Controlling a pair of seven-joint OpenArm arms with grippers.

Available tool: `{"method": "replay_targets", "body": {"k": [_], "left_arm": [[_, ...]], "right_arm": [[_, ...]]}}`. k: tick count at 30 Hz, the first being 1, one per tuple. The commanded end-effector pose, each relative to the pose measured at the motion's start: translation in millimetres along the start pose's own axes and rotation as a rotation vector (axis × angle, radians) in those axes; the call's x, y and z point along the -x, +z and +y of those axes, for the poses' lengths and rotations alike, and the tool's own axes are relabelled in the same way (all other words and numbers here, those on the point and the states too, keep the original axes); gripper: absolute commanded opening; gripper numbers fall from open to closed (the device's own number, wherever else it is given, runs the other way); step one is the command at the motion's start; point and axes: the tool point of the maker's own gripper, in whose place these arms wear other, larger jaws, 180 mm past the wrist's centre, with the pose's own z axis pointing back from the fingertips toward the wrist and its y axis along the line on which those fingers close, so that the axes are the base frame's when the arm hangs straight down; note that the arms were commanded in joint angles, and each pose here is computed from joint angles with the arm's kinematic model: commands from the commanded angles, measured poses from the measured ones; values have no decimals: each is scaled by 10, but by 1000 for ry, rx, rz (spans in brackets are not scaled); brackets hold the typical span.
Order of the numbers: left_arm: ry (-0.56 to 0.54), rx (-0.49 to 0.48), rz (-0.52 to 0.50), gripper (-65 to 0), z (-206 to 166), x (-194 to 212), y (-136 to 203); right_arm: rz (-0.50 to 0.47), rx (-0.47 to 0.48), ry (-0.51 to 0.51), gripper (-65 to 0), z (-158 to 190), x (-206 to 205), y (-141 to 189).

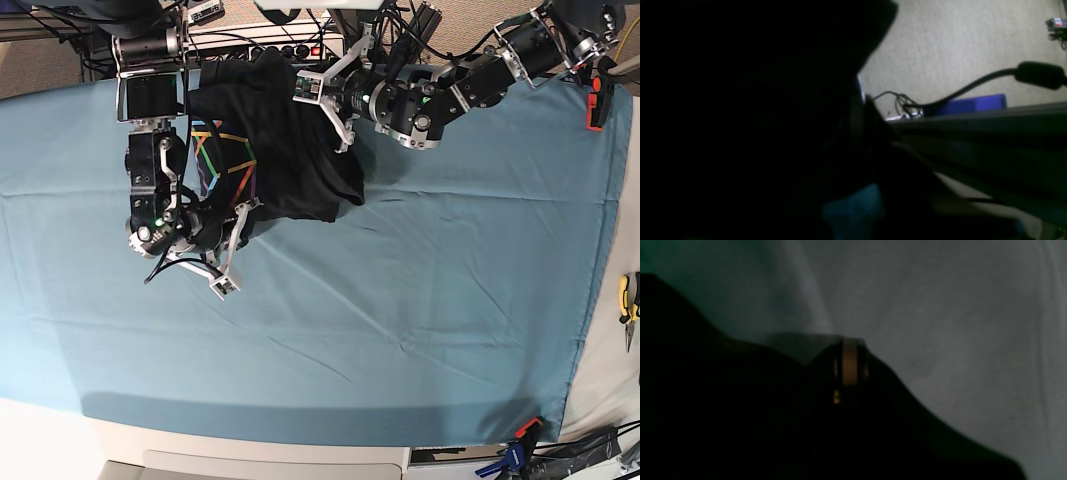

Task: Fold the T-shirt properly

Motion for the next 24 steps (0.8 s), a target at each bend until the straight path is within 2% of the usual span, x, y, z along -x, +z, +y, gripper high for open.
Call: {"method": "replay_targets", "body": {"k": [1,10,17,24], "left_arm": [[-11,-65,45,-650,175,60,58],[-45,-163,75,-650,565,9,238],[-54,-310,118,-650,925,17,390],[-67,-459,152,-650,1246,28,562]], "right_arm": [[-23,-8,20,-650,-16,-105,69],[15,-28,27,-650,18,-35,70],[40,-30,27,-650,23,12,70],[77,-103,2,-650,194,168,37]]}}
